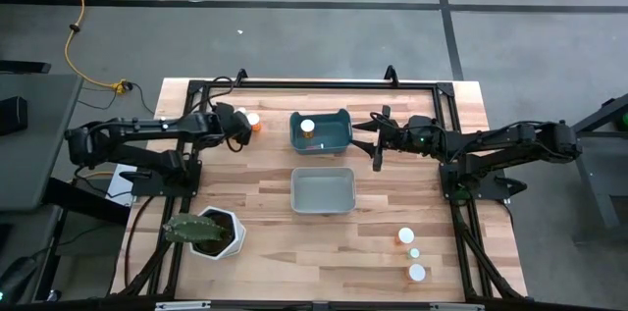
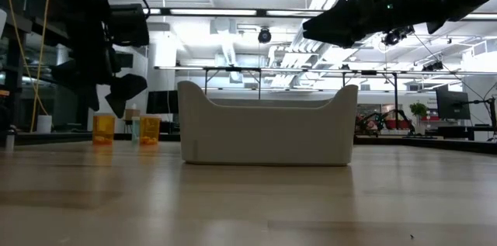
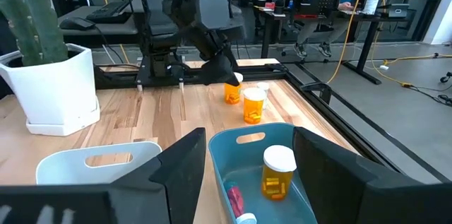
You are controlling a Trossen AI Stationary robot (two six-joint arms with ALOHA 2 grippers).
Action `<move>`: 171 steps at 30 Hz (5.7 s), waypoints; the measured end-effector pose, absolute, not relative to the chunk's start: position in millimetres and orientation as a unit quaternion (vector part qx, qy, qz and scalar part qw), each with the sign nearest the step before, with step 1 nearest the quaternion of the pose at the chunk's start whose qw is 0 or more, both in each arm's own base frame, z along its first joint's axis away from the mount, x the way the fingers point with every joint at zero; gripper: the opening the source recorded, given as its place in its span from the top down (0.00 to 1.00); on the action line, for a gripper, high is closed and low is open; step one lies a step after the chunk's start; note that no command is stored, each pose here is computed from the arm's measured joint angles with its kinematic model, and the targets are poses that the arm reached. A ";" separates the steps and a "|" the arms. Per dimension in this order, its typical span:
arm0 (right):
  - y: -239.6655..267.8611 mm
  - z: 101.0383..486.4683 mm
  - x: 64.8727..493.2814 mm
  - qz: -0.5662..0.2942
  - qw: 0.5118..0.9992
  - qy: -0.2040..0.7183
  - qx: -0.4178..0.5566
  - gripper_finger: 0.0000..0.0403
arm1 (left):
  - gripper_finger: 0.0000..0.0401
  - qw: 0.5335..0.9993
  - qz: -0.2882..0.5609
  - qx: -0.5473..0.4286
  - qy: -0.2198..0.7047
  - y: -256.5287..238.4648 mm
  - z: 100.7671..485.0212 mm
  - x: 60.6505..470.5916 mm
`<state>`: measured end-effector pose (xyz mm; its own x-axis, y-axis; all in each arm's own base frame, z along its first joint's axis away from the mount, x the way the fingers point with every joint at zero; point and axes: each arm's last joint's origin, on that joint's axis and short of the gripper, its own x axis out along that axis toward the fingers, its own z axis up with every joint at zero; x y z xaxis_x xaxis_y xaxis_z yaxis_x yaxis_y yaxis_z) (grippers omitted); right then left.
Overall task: Pick and place medicine bottles into bin by pill shape (circle, oval)
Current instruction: Put the orange capsule bottle into the blue bin
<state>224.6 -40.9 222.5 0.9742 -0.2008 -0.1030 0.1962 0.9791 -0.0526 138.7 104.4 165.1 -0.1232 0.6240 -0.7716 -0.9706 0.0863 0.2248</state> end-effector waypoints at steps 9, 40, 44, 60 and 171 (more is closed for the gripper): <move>-40.9 222.5 224.6 -0.100 0.993 0.054 -0.022 0.49 | 0.27 0.611 0.630 -0.232 0.419 109.0 156.8 139.5; -40.9 222.5 224.6 -0.100 0.993 0.054 -0.022 0.49 | 0.53 0.625 0.608 -0.233 0.431 109.8 157.0 142.6; -40.9 222.5 224.6 -0.100 0.993 0.054 -0.022 0.49 | 0.51 0.633 0.601 -0.221 0.435 111.6 164.9 145.8; -40.9 221.6 224.5 -0.100 0.993 0.059 -0.020 0.49 | 0.52 0.756 0.561 -0.175 0.289 74.3 227.1 152.6; -40.8 224.0 224.7 -0.100 0.994 0.046 -0.023 0.49 | 0.30 0.954 0.295 0.031 0.054 49.5 237.1 189.8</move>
